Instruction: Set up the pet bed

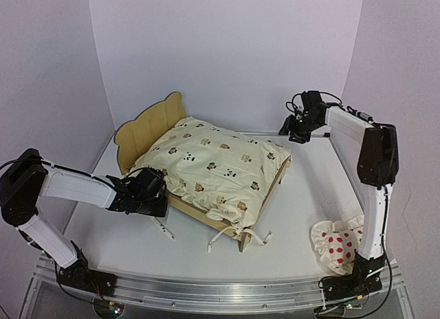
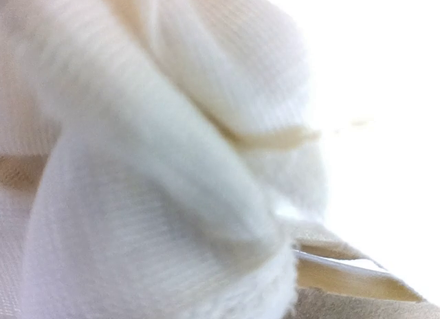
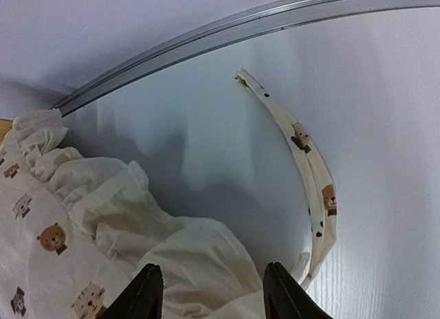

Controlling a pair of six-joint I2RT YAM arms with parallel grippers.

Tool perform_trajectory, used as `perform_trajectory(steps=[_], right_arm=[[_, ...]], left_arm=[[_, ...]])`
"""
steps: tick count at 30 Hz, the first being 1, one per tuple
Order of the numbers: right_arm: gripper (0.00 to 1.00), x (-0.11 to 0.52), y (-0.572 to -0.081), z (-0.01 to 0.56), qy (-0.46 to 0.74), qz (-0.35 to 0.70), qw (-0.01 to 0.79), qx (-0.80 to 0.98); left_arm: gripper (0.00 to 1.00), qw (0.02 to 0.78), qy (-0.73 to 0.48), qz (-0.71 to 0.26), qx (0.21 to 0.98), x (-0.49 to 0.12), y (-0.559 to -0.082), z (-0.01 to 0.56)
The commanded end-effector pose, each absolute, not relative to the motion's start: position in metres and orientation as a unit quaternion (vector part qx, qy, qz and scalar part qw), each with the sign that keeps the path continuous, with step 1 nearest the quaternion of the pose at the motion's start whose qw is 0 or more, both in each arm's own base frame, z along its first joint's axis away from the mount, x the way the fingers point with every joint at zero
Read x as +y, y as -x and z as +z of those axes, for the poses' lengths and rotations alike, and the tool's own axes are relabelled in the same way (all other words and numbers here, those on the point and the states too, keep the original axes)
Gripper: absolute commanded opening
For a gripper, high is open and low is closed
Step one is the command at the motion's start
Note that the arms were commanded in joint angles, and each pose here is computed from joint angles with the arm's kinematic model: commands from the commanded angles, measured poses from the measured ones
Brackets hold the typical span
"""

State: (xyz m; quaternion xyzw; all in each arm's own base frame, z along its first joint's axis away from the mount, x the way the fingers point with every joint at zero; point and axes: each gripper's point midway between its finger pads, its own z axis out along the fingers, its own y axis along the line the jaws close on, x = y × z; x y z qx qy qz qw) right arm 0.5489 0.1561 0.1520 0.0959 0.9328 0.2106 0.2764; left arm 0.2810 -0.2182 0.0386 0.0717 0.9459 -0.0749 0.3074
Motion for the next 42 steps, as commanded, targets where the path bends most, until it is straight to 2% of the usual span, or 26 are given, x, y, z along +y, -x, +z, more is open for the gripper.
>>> perform_trajectory(steps=[1,4,9,16,28,35,42], right_arm=[[0.46,0.156,-0.569,0.147,-0.108,0.244,0.261,0.928],[0.4,0.165,-0.561,0.123,-0.11,0.275,0.215,0.931],[0.35,0.186,-0.523,0.09,-0.096,0.332,0.129,0.93],[0.33,0.188,-0.46,0.078,-0.073,0.346,0.073,0.933],[0.33,0.209,-0.345,0.068,-0.052,0.371,0.039,0.926],[0.35,0.236,-0.268,0.05,-0.007,0.342,0.031,0.939],[0.34,0.273,-0.214,0.058,0.063,0.331,0.044,0.941]], left_arm=[[0.26,0.317,-0.059,-0.096,0.942,-0.221,-0.283,0.048],[0.26,0.321,-0.056,-0.094,0.941,-0.22,-0.284,0.048],[0.26,0.33,-0.06,-0.089,0.938,-0.221,-0.289,0.053],[0.26,0.344,-0.073,-0.075,0.933,-0.227,-0.307,0.06],[0.24,0.346,-0.106,-0.112,0.926,-0.264,-0.342,0.062],[0.24,0.349,-0.148,-0.13,0.916,-0.286,-0.354,0.067],[0.23,0.383,-0.208,-0.146,0.888,-0.308,-0.368,0.085]])
